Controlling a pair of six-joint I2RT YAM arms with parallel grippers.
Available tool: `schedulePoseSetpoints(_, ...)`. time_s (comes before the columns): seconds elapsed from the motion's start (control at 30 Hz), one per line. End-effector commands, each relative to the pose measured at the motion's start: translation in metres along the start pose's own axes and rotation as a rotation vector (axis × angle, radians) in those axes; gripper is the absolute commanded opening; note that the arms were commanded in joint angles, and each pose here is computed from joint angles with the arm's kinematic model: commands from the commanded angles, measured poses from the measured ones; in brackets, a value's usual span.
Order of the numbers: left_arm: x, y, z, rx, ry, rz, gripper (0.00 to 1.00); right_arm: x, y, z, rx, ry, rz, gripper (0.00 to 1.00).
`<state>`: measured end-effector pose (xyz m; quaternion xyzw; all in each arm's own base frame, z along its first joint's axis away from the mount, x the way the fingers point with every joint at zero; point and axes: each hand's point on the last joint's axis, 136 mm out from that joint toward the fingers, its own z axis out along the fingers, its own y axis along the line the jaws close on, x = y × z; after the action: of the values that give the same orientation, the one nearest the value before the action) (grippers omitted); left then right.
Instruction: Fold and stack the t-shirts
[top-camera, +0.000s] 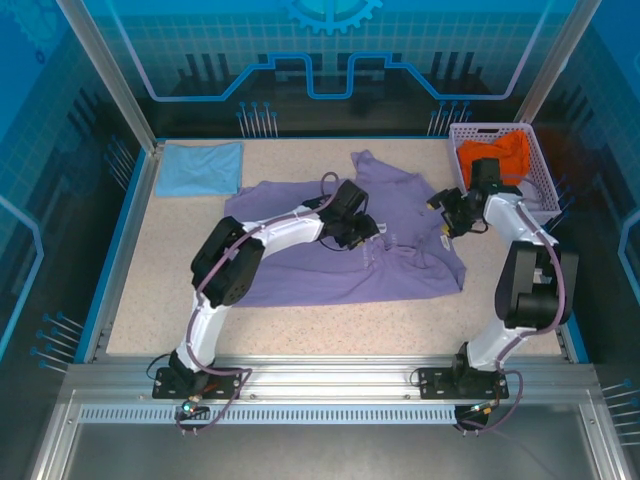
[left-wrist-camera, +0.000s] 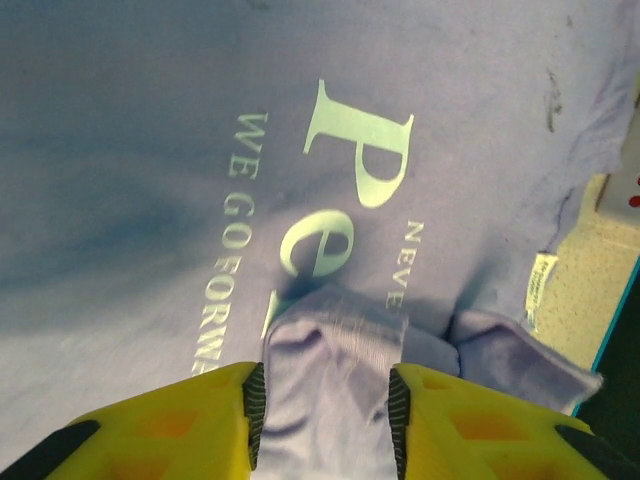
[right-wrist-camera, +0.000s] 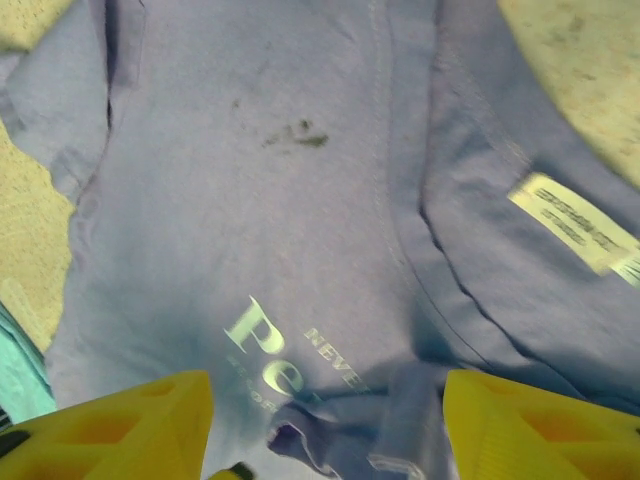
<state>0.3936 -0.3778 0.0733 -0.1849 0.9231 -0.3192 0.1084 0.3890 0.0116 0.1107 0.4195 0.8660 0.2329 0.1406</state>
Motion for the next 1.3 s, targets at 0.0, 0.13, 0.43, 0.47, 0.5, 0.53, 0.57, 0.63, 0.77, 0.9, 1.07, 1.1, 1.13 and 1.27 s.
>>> schedulePoseSetpoints(0.0, 0.017, -0.047, -0.037, 0.164, 0.010, 0.164, 0.28, 0.028, -0.033, -0.030, 0.066, -0.030, -0.108, 0.57)
schedulePoseSetpoints(0.13, 0.076, -0.075, -0.035, 0.274, 0.166, 0.454, 0.19, 0.072, -0.071, -0.033, 0.062, 0.034, -0.147, 0.35)
schedulePoseSetpoints(0.43, 0.145, -0.071, -0.001, 0.343, 0.373, 0.772, 0.16, 0.110, -0.114, -0.004, 0.094, 0.166, -0.135, 0.21)
schedulePoseSetpoints(0.47, 0.148, -0.071, 0.004, 0.348, 0.387, 0.777, 0.18, 0.109, -0.120, -0.001, 0.118, 0.169, -0.125, 0.20)
schedulePoseSetpoints(0.5, 0.149, -0.071, 0.009, 0.341, 0.399, 0.787, 0.20, 0.107, -0.125, 0.002, 0.132, 0.172, -0.109, 0.19)
schedulePoseSetpoints(0.53, 0.148, -0.072, 0.015, 0.325, 0.397, 0.795, 0.20, 0.106, -0.129, 0.004, 0.140, 0.179, -0.091, 0.19)
schedulePoseSetpoints(0.57, 0.146, -0.073, 0.022, 0.303, 0.387, 0.807, 0.20, 0.105, -0.134, 0.006, 0.144, 0.183, -0.066, 0.19)
schedulePoseSetpoints(0.63, 0.140, -0.076, 0.034, 0.269, 0.354, 0.823, 0.20, 0.103, -0.143, 0.010, 0.154, 0.183, -0.026, 0.18)
schedulePoseSetpoints(0.77, 0.111, -0.080, 0.061, 0.168, 0.233, 0.843, 0.22, 0.100, -0.160, 0.012, 0.175, 0.165, 0.042, 0.20)
schedulePoseSetpoints(0.9, 0.076, -0.079, 0.078, 0.069, 0.088, 0.864, 0.26, 0.097, -0.177, 0.011, 0.203, 0.149, 0.099, 0.21)
schedulePoseSetpoints(1.07, 0.031, -0.062, 0.090, -0.085, -0.030, 0.848, 0.26, 0.099, -0.189, 0.014, 0.213, 0.163, 0.155, 0.22)
schedulePoseSetpoints(1.1, 0.022, -0.059, 0.091, -0.103, -0.046, 0.837, 0.27, 0.100, -0.191, 0.014, 0.215, 0.167, 0.160, 0.22)
schedulePoseSetpoints(1.13, 0.016, -0.058, 0.091, -0.112, -0.062, 0.833, 0.26, 0.100, -0.192, 0.015, 0.214, 0.172, 0.164, 0.22)
schedulePoseSetpoints(1.27, -0.007, -0.071, 0.081, -0.117, -0.145, 0.851, 0.29, 0.104, -0.194, 0.018, 0.201, 0.184, 0.181, 0.22)
